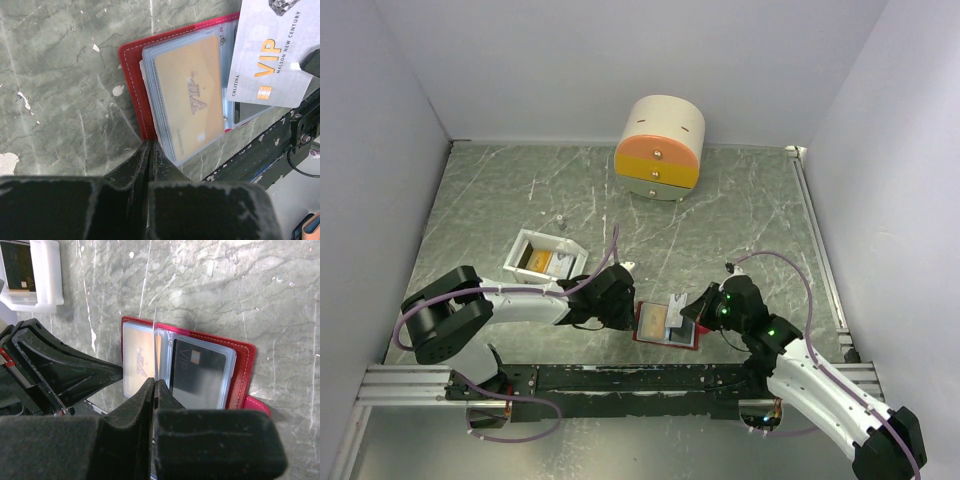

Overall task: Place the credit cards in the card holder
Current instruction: Insert the credit card into the card holder.

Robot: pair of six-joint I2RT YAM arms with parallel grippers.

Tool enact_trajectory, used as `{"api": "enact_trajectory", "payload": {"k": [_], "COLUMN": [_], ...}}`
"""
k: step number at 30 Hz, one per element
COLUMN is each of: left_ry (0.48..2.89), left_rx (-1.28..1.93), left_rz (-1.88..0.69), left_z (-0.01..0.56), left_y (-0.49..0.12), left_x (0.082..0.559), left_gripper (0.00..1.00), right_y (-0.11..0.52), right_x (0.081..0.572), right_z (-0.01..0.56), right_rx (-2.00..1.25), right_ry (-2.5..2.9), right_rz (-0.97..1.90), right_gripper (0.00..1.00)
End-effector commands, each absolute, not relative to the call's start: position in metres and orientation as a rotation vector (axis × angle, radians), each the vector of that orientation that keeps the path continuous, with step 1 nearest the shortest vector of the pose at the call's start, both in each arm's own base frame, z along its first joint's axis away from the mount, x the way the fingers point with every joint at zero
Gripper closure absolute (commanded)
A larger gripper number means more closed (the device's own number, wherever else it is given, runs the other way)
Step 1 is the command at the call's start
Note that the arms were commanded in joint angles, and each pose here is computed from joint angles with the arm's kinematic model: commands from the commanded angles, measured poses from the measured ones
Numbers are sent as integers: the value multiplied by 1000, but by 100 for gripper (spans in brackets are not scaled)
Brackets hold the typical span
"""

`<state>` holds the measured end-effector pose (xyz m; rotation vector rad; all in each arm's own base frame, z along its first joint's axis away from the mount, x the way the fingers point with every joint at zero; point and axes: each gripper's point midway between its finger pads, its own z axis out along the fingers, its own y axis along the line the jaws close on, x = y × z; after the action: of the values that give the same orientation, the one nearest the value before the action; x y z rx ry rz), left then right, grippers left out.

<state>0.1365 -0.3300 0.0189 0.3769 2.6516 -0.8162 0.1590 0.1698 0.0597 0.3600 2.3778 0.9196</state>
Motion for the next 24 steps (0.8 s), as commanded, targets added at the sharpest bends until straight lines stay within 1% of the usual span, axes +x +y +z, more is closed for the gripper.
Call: {"api": "enact_trajectory", "payload": {"k": [1, 13, 24], "left_ry": [2643, 2643, 2643], "left_rx": [371, 375, 385], "left_rz": [-819, -817, -818], "left_z": [17, 17, 18], "left_y": [-332, -332, -334], "left_x": [137, 136, 137], "left_gripper": [89, 89, 90], "right_y": [169, 175, 174], "right_x": [164, 164, 163], "right_z": [66, 65, 60], "right_rx": [353, 361, 354], "right_ry": [2353, 2349, 2356], "right_rz": [913, 962, 945], "right_gripper": [100, 100, 100]}}
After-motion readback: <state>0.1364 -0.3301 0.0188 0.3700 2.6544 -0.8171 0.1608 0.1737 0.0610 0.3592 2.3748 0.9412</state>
